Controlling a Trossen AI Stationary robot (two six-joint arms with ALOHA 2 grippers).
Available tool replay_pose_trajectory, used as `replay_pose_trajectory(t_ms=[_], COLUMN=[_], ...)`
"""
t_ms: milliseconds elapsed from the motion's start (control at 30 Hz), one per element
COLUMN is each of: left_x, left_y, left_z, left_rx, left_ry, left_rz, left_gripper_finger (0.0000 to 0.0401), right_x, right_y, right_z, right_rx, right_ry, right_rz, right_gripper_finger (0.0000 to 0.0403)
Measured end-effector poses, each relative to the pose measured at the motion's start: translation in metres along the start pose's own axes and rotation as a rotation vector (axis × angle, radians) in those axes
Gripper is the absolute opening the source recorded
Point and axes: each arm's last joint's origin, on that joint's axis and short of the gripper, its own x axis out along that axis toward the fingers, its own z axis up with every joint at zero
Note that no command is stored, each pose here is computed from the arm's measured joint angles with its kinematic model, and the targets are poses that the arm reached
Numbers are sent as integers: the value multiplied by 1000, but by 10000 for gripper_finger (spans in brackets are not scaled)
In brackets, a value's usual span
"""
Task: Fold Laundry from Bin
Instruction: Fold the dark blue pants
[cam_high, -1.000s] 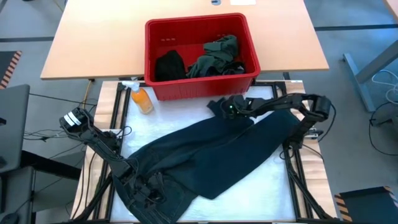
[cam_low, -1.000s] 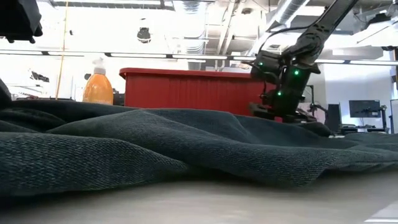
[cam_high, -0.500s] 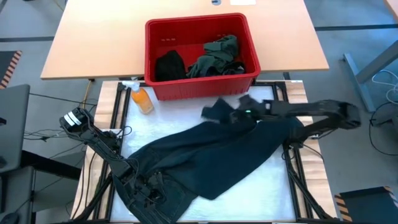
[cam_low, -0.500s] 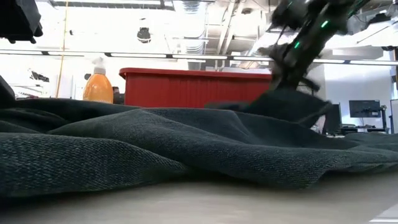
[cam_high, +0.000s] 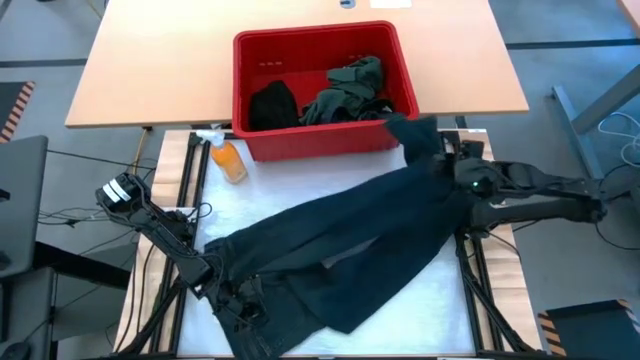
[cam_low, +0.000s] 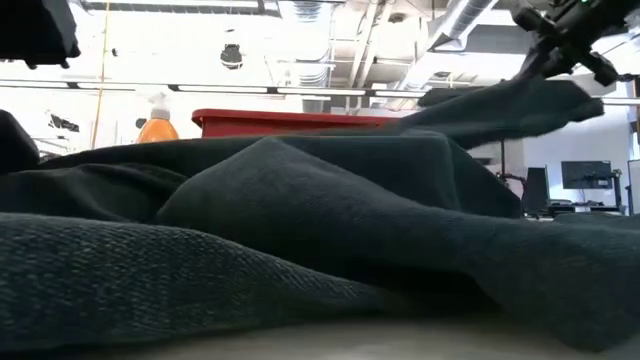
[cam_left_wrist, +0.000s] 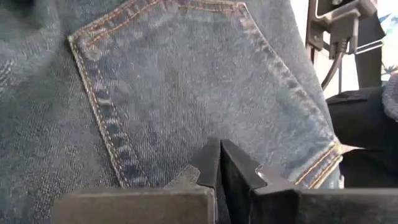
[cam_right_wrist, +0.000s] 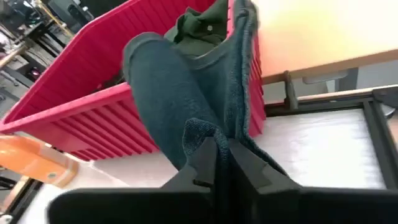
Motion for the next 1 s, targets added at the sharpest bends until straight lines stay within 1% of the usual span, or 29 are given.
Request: replay_pose_trajectory(t_ms=[233, 300, 367, 433, 467, 633, 733, 867, 1000], left_x=[0, 0, 0, 0, 0, 0, 0, 0, 0], left_y=[0, 0, 0, 0, 0, 0, 0, 0, 0], left_z=[-1, -1, -1, -1, -1, 0, 0, 0, 0], left_rx=[-11, -15, -18, -18, -18, -12, -12, -11, -13], left_ry=[11, 11, 12, 15, 15, 9, 3, 2, 2], left_rz=[-4, -4, -4, -6, -6, -4, -1, -1, -4], left_gripper_finger=[0, 0, 0, 0, 0, 0, 0, 0, 0], right_x=[1, 2, 3, 6, 9, 37, 59, 89, 115], right_y=[-1, -2, -2, -3, -4, -18, -26, -36, -48], right_z=[1, 2, 2, 1, 0, -25, -39, -44, -37], right_rx=[6, 17, 44, 47, 36, -19, -41, -64, -56], right_ry=[-4, -6, 11, 39, 54, 195, 284, 363, 422], right_rz=[-11, -22, -26, -40, -68, -331, -420, -447, -461], right_gripper_finger=[205, 237, 254, 260, 261, 255, 254, 255, 255])
